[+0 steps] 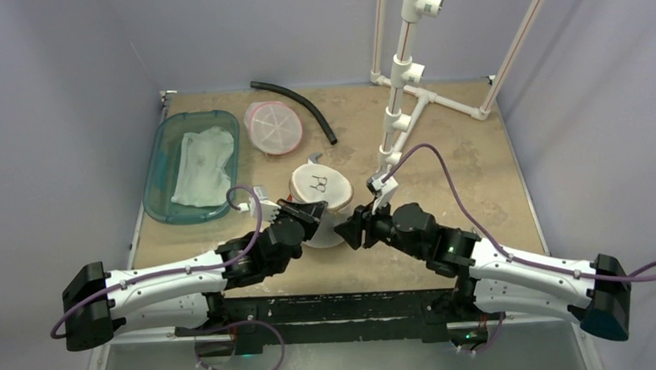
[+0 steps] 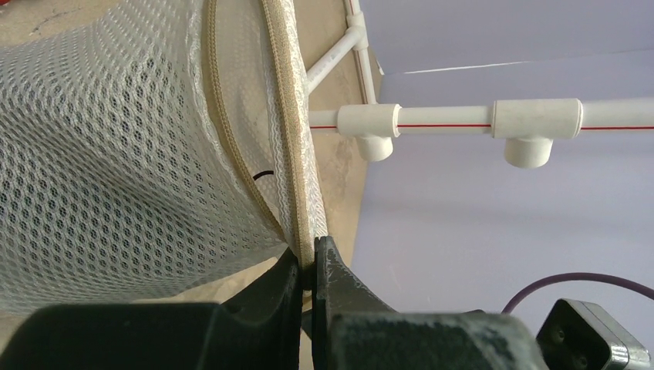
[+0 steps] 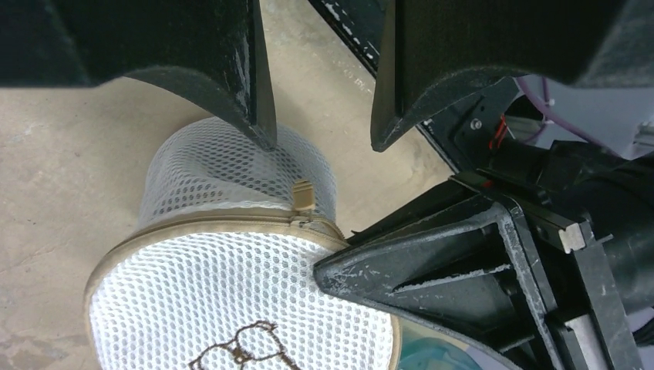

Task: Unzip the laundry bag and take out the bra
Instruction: Unzip the laundry bag at the center of the board.

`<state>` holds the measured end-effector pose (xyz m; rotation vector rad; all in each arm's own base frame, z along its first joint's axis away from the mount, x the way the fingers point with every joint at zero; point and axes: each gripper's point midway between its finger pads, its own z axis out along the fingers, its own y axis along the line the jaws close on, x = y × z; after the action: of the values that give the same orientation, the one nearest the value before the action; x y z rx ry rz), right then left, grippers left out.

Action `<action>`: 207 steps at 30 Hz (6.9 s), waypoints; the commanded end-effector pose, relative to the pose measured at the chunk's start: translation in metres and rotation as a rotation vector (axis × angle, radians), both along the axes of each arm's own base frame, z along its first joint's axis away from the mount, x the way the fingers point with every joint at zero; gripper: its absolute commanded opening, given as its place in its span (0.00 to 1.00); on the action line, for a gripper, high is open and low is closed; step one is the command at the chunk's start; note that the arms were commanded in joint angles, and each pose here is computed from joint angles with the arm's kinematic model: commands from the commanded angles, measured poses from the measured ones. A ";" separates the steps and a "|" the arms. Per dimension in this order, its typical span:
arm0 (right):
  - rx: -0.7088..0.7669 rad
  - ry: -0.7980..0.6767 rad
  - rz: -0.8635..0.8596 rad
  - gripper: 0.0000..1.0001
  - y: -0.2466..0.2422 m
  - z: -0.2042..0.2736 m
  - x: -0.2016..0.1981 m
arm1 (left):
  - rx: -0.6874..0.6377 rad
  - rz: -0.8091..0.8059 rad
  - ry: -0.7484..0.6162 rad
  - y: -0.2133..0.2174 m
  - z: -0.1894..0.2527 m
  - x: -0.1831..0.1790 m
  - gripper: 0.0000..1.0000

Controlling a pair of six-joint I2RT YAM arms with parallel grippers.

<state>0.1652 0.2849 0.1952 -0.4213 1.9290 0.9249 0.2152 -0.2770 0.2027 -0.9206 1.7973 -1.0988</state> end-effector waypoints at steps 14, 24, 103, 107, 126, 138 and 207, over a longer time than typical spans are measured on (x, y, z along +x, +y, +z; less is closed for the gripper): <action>0.127 -0.077 -0.170 0.40 0.007 0.032 0.027 | -0.069 0.018 -0.019 0.006 0.016 0.001 0.00; 0.105 -0.047 -0.132 0.37 0.021 0.018 0.026 | -0.070 0.010 -0.019 0.006 0.015 0.000 0.00; 0.083 -0.006 -0.127 0.00 0.015 0.000 0.019 | -0.063 0.012 -0.021 0.015 0.011 -0.004 0.00; 0.034 0.007 -0.146 0.00 0.006 -0.015 0.019 | -0.064 0.006 -0.020 0.018 0.009 -0.006 0.00; 0.007 -0.036 -0.255 0.00 -0.016 -0.025 0.033 | 0.025 -0.131 -0.041 0.019 0.011 -0.024 0.00; 0.013 -0.076 -0.242 0.00 -0.027 -0.019 0.035 | 0.077 -0.246 -0.128 0.026 0.018 -0.039 0.00; 0.501 0.156 0.338 0.69 -0.025 0.063 -0.010 | 0.130 -0.795 -0.790 0.028 0.123 -0.120 0.00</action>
<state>0.1612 0.2543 0.2490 -0.3178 1.7506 1.5831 0.1021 -0.2494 0.2859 0.3203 1.6418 -1.4528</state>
